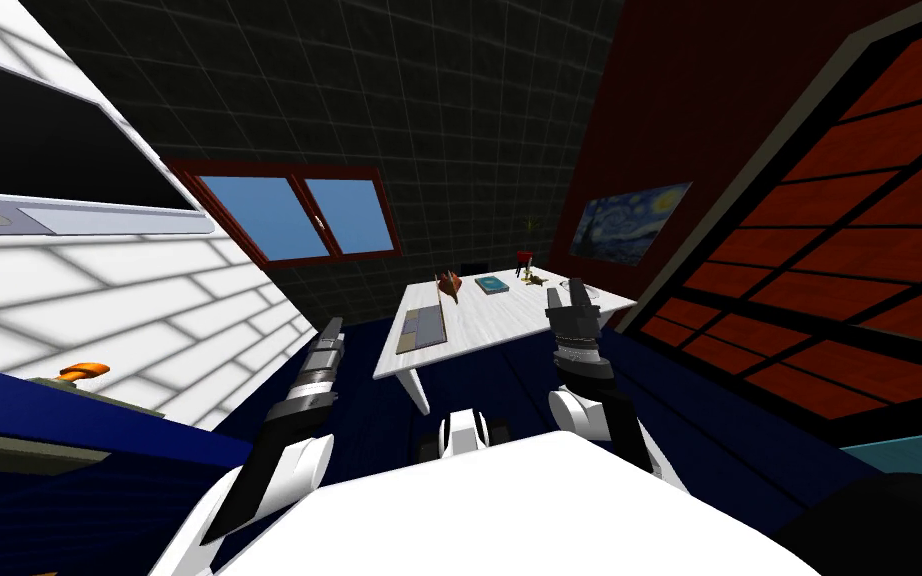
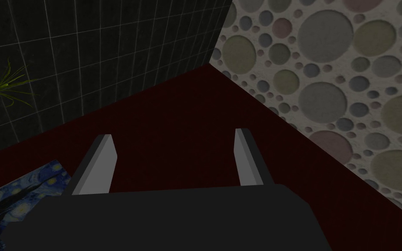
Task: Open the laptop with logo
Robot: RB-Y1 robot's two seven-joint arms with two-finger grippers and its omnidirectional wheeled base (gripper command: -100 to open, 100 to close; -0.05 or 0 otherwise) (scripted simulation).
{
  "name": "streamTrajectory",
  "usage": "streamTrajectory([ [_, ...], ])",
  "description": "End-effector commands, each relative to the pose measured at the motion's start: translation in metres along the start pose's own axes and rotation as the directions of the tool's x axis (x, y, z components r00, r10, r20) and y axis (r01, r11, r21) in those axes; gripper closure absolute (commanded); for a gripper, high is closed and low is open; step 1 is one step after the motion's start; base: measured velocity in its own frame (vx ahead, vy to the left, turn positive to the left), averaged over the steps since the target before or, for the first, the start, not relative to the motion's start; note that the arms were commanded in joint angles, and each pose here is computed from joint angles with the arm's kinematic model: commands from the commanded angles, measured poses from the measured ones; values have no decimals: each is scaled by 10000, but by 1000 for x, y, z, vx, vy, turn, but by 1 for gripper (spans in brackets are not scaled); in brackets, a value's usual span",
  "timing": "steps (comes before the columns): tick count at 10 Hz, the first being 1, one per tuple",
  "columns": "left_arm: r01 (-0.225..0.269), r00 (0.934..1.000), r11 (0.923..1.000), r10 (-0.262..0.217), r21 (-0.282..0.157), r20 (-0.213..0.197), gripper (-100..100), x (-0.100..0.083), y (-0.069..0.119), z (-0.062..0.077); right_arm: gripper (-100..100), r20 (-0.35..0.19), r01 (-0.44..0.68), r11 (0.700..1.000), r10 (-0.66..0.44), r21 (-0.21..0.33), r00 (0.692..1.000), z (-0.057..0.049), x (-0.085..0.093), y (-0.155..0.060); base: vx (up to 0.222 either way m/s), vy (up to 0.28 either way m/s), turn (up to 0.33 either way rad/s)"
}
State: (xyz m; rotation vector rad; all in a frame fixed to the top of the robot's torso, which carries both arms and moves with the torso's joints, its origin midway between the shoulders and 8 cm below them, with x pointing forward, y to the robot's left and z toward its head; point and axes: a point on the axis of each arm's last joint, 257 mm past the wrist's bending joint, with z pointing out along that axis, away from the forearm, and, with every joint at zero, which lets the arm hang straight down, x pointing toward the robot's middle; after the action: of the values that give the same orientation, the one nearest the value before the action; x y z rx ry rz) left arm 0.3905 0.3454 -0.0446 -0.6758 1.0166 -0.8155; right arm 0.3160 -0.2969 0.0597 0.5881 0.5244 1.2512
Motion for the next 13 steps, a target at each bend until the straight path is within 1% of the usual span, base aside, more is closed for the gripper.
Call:
streamTrajectory([
  [1, -447, 9990, 9983, 446, -380, -35, -100, -6, 9, 2, 0, 0, 0, 10000, 0, 0, 10000, 0, 0, 0, 45, -186, -21],
  [4, -897, 9960, 9927, 896, -806, -41, -100, -14, 20, 4, 0, 0, 0, 10000, 0, 0, 10000, 0, 0, 0, 42, -152, -31],
  [7, -1311, 9913, 9831, 1320, -1281, -14, -100, -22, 31, 5, 0, 0, 1, 10000, -1, 0, 10000, 0, 0, 0, 54, -148, -30],
  [10, -1674, 9852, 9687, 1711, -1835, 44, -100, -33, 44, 5, 0, 0, 0, 10000, 0, 0, 10000, 0, 0, 0, 65, -178, -34],
  [13, -1953, 9787, 9499, 2048, -2441, 138, -100, -44, 57, 3, 0, 0, 0, 10000, 0, 0, 10000, 0, 0, 0, 53, -166, -35],
])
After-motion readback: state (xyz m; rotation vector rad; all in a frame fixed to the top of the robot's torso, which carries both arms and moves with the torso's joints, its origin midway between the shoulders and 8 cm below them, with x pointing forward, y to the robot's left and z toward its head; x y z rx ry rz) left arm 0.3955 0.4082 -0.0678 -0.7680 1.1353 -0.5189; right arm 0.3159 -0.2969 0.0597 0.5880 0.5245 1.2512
